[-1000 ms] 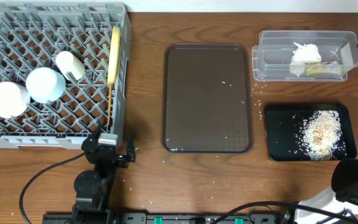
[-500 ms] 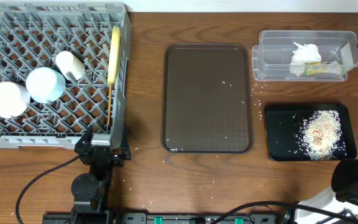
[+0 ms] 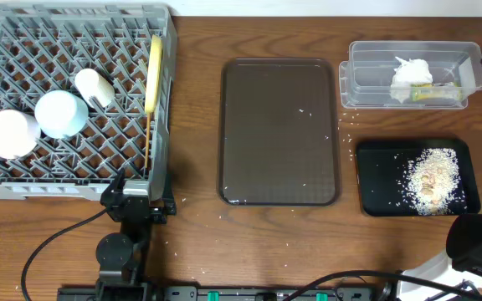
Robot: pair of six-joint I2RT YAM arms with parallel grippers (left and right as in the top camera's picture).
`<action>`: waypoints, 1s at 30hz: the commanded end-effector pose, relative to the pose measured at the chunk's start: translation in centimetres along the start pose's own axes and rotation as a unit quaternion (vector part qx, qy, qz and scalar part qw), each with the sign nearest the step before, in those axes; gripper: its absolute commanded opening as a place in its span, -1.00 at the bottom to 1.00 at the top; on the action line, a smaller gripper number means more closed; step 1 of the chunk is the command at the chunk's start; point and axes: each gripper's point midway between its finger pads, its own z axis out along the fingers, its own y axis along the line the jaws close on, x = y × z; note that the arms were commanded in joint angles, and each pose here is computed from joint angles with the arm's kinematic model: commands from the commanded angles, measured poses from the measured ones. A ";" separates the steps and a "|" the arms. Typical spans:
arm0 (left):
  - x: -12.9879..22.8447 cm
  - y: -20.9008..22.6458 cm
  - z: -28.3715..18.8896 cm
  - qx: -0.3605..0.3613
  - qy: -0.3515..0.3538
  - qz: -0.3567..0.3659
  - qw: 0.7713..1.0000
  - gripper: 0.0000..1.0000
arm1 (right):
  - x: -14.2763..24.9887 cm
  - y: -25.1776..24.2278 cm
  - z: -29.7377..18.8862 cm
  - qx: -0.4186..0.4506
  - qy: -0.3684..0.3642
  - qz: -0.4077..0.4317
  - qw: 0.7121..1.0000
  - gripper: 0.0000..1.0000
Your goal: Sort waste into correct bins and load items into the dishwasher
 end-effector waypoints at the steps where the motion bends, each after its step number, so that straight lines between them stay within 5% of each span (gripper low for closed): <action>1: 1.7 0.7 0.1 -0.020 0.028 -0.004 0.999 0.81 | 0.0 -0.2 0.2 0.007 0.000 -0.006 1.000 0.98; 30: 1.7 0.7 0.1 -0.020 0.028 -0.004 0.999 0.80 | -0.1 -0.2 -0.1 0.005 -0.003 -0.005 1.000 0.99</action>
